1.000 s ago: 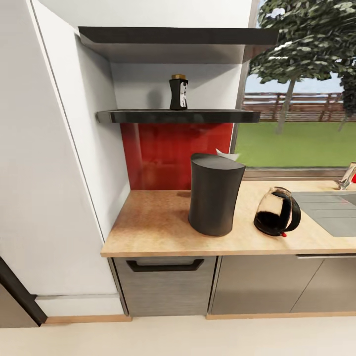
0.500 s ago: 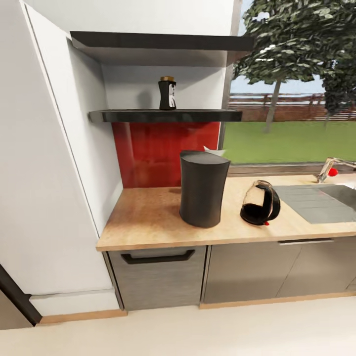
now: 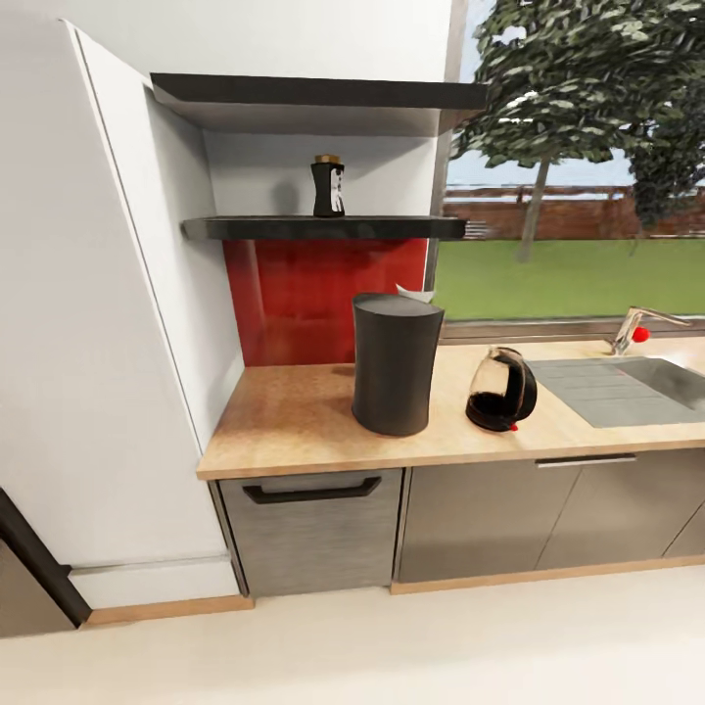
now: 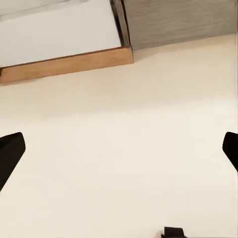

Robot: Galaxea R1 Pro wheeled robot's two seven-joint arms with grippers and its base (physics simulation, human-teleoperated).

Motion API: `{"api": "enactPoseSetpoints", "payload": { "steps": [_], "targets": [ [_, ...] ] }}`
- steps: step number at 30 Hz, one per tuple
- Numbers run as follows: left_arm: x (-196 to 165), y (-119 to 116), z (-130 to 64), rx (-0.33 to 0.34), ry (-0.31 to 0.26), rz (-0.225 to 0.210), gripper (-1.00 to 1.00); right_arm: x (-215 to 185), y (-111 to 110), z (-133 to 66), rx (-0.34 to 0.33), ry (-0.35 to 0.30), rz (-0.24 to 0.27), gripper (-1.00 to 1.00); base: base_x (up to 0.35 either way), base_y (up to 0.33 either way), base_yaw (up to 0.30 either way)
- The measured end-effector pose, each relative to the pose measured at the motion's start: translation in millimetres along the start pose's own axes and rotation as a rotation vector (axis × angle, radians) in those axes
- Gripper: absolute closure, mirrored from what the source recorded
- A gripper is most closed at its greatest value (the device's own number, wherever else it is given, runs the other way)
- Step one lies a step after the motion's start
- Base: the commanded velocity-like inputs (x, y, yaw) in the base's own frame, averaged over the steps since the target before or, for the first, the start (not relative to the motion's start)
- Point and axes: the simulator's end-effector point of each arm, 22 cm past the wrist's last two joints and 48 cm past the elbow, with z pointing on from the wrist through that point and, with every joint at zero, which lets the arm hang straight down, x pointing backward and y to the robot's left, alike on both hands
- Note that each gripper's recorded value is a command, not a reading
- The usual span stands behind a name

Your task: Set up a coffee station on the kitchen countertop: keep the coffee maker on the countertop, move the bottle of coffee from the kitchen shelf to the counter next to the coffee maker, place a paper coffee filter on top of the coffee maker, put the saucer next to the coffee maker with the coffee cup on the saucer, and place the electric kettle next to the coffee maker.

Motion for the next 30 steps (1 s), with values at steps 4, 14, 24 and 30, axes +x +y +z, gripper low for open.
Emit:
{"api": "enactPoseSetpoints", "payload": {
  "steps": [4,14,24,30],
  "targets": [
    [-41.0,-1.9,3.2,0.0,-0.091,-0.012,-1.0,-0.1,-0.4,0.0,0.002,0.0,0.0,-1.0,-0.004,0.0,0.0],
    [-189.8,-20.2,-8.5,0.006,-0.393,-0.086,-1.0,-0.1,-3.8,0.1,0.008,0.0,-0.001,-1.0,0.0,0.0,0.0],
    [-380.0,-6.5,-32.0,-0.018,-0.719,-0.142,-1.0,-0.1,-3.8,0.1,0.008,0.0,-0.002,-1.0,0.0,0.0,0.0],
    [-480.7,-25.4,-65.5,0.028,-0.893,-0.12,-1.0,-0.1,-2.8,0.1,0.007,0.0,0.001,-1.0,0.0,0.0,0.0]
  ]
}}
